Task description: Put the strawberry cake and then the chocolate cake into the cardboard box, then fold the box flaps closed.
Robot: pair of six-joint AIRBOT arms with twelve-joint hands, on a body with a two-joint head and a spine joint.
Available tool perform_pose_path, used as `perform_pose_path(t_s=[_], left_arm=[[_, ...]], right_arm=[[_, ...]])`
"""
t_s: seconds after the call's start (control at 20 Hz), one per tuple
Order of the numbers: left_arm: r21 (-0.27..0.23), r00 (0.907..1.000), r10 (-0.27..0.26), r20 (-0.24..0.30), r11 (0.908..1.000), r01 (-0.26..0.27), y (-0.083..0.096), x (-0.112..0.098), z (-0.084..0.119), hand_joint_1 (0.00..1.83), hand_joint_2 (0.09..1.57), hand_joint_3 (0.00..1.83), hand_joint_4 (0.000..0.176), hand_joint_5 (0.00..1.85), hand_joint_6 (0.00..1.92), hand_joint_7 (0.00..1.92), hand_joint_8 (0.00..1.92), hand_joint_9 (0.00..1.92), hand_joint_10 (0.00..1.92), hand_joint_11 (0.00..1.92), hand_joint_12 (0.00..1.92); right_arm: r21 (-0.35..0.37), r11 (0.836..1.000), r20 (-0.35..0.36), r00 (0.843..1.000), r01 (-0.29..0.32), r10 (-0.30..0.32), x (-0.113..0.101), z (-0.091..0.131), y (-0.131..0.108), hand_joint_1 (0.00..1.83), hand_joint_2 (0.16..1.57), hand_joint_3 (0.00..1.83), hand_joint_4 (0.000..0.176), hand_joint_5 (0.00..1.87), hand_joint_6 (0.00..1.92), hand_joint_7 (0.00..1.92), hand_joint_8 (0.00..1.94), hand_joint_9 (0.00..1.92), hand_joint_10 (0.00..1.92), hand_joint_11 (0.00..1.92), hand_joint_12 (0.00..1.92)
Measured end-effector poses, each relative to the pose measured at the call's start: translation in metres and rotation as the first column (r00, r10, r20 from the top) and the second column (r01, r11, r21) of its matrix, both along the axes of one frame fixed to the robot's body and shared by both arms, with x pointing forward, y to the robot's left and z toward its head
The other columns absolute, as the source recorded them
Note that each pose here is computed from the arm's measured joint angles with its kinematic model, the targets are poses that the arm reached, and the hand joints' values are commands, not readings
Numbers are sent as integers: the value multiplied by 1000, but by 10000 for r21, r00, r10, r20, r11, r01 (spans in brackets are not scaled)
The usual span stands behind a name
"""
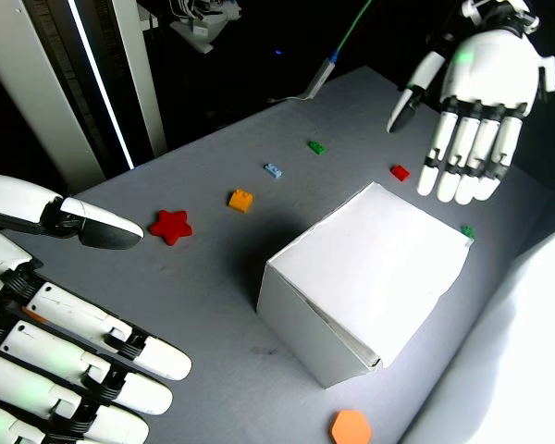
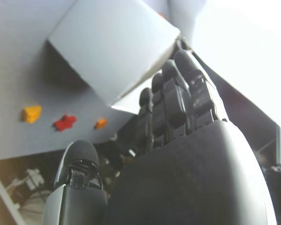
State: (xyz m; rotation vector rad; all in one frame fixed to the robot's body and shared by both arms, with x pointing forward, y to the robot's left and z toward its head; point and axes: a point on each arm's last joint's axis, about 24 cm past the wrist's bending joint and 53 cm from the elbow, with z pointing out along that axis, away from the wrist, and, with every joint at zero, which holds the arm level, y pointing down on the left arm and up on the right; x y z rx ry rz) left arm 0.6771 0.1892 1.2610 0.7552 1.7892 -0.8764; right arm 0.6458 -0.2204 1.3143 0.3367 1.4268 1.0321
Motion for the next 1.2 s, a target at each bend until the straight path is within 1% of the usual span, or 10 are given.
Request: perform_pose_path(t_s=[0.05,0.15,0.25,0.3,0.35,0.6,0.85,1.0,1.1,1.2], left_arm=[[113,9999,-13,-130,9999,14,3,-6,-6,166,1269,2,0,899,155,719,797,517,1161,227,1691],[351,9991,-146,-409,9993,160,5,-20,-20,287,1272,1,0,912,515,813,1084,600,1363,270,1811],[481,9972,-251,-708,9984,286,6,-32,-30,303,1310,5,0,872,1212,975,1491,831,1782,490,1917],[603,9962,-285,-827,9976,335,8,-36,-36,313,1339,9,0,907,1398,1049,1599,944,1877,664,1920],[696,9953,-297,-926,9969,362,11,-39,-39,364,1373,14,0,930,1546,1076,1740,1022,1912,808,1921],[596,9954,35,-960,9982,22,29,-43,-37,423,1477,12,0,995,1912,1119,1903,1093,1921,974,1921],[627,9943,261,-1035,9978,-196,46,-43,-37,397,1484,4,0,942,1909,1103,1921,1076,1921,944,1921],[590,9951,-3,-993,9982,62,37,-49,-33,364,1490,4,0,937,1880,1066,1921,1061,1921,971,1921],[343,9959,-180,-883,9992,211,30,-51,-25,365,1497,2,0,911,1704,1036,1853,1035,1921,961,1921],[351,9954,-258,-920,9990,292,28,-54,-25,371,1477,0,0,874,1850,1006,1916,995,1921,908,1921]], right_arm=[[0,10000,0,10000,0,0,0,0,0,134,1200,0,0,913,433,1037,253,652,895,225,1665],[4,10000,-11,10000,6,-6,0,0,0,116,1249,9,0,829,1002,979,958,740,1472,472,1895],[0,10000,-4,10000,1,-1,0,0,0,175,1359,20,0,835,1301,958,1410,840,1749,687,1920],[-1,10000,1,10000,1,-1,0,0,0,317,1402,23,0,884,1565,1025,1720,1014,1887,981,1921],[10,10000,-1,10000,3,-3,0,0,0,462,1448,28,0,964,1642,1117,1853,1154,1914,1199,1921],[18,10000,-3,10000,-2,2,0,0,0,597,1475,17,0,1065,1813,1212,1941,1266,1921,1343,1921],[-37,10000,-2,10000,-25,25,0,0,1,572,1477,9,0,1016,1841,1175,1941,1232,1921,1304,1921],[-176,9998,-208,9997,-133,130,0,-6,5,588,1471,4,0,1036,1844,1179,1941,1213,1921,1267,1921],[-287,9993,-397,9989,-255,243,0,-12,9,653,1453,0,0,1015,1798,1179,1941,1221,1921,1268,1921],[-569,9977,-364,9987,-367,346,-1,-14,12,688,1448,0,0,1046,1906,1206,1941,1237,1921,1301,1921]])
